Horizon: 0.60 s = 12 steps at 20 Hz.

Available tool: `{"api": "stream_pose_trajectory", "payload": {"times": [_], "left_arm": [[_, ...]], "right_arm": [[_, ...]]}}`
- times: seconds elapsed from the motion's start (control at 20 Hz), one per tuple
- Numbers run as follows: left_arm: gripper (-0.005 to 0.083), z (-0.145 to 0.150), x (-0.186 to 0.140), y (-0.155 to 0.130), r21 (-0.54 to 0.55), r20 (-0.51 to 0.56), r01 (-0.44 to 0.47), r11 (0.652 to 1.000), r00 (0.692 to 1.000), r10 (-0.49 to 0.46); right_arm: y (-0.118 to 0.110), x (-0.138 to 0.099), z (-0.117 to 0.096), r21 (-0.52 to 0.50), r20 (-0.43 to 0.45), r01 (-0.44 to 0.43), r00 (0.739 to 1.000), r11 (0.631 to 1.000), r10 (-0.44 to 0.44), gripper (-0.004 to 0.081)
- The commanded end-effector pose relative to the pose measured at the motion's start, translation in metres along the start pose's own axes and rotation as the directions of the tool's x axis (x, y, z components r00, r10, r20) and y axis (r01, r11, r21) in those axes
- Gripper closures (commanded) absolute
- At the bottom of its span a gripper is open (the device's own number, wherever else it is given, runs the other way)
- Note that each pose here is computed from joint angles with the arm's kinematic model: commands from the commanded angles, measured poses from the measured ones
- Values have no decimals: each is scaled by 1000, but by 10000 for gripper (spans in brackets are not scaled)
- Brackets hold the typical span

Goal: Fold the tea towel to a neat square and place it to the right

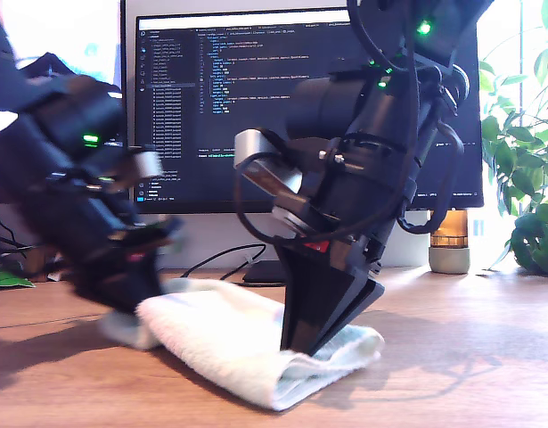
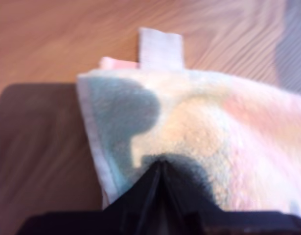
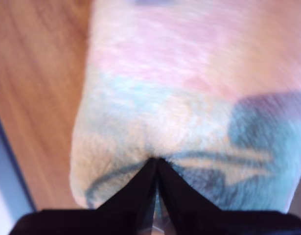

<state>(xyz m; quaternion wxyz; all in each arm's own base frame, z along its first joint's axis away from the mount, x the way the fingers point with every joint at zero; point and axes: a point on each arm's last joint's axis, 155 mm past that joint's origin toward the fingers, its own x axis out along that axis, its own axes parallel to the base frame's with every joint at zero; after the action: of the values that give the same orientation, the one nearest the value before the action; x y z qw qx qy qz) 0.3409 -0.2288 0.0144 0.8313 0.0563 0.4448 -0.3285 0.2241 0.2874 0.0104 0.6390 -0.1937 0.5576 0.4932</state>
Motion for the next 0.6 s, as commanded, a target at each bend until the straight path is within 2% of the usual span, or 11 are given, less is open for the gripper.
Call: {"api": "stream_pose_trajectory", "payload": {"times": [0.0,0.25,0.55], "left_arm": [[793,-63,27,2,-1,-184,5,1000,983,-5],[793,-46,49,-15,48,-185,86,995,980,-76],[793,-26,63,-36,117,-172,137,984,978,-115]], "right_arm": [[12,24,-42,49,-144,-34,989,998,40,781],[30,29,-40,139,-154,-41,986,989,62,781],[60,43,-19,169,-99,-54,993,984,72,781]]}}
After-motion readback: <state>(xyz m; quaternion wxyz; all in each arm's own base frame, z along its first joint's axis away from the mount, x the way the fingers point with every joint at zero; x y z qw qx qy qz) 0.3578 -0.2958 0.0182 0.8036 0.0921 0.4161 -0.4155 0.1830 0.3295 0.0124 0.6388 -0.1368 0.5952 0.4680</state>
